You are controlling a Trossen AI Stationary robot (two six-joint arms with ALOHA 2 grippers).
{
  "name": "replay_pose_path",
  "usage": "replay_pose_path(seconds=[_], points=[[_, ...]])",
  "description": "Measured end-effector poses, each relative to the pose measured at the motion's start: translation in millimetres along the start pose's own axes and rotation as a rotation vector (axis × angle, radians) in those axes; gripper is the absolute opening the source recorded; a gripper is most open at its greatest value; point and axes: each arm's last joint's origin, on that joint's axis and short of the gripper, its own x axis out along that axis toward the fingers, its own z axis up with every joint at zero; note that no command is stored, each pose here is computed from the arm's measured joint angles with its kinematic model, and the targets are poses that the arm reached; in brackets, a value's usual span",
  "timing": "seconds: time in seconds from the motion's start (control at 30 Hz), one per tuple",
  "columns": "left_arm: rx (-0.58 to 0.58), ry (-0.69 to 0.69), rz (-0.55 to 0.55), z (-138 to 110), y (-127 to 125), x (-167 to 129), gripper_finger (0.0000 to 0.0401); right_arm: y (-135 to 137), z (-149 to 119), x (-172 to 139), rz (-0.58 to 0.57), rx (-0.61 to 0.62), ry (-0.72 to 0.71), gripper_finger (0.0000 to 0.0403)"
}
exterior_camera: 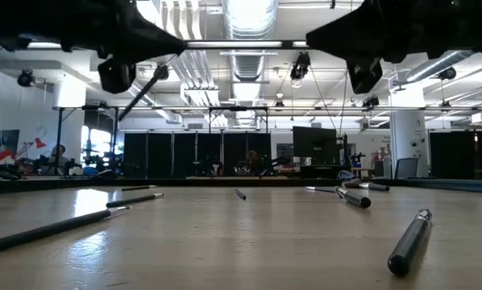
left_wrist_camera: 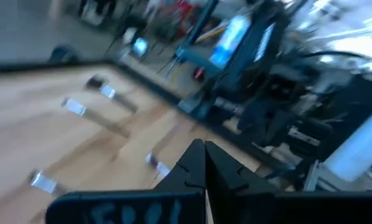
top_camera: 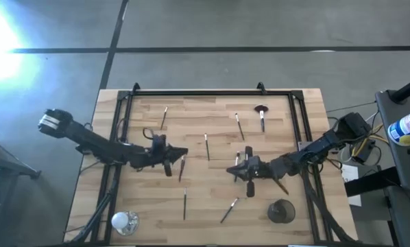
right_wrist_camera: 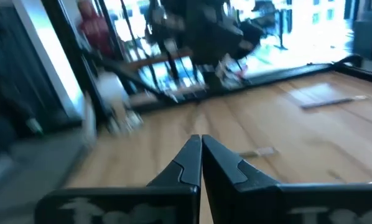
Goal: Sort items
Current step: Put the lash brow brush into the wire basket
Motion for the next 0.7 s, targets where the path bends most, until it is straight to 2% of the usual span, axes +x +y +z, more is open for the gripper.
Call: replay_pose_path(seconds=[0.1, 0.23, 0.5, 0.7], points=[[0.035, -0.074, -0.095, -4.9, 1.1, 7.2, 0.0000, 1.3, 0.7, 3.7, 0.020, 0.058, -0.067, 0.0009], [0.102, -0.136, -0.201, -8.3, -4.8, 23.6, 0.0000, 4.2, 4.7, 16.6, 0.012, 0.102, -0.087, 0.0025], [0.239, -0.235, -0.386, 4.4, -32.4, 59.1, 0.0000, 13.9, 23.8, 32.2, 0.010, 0.123, -0.122, 0.0111], [0.301, -0.243, -0.440, 12.1, -45.5, 73.8, 0.0000, 19.2, 37.9, 42.4, -0.002, 0.096, -0.141, 0.0161]])
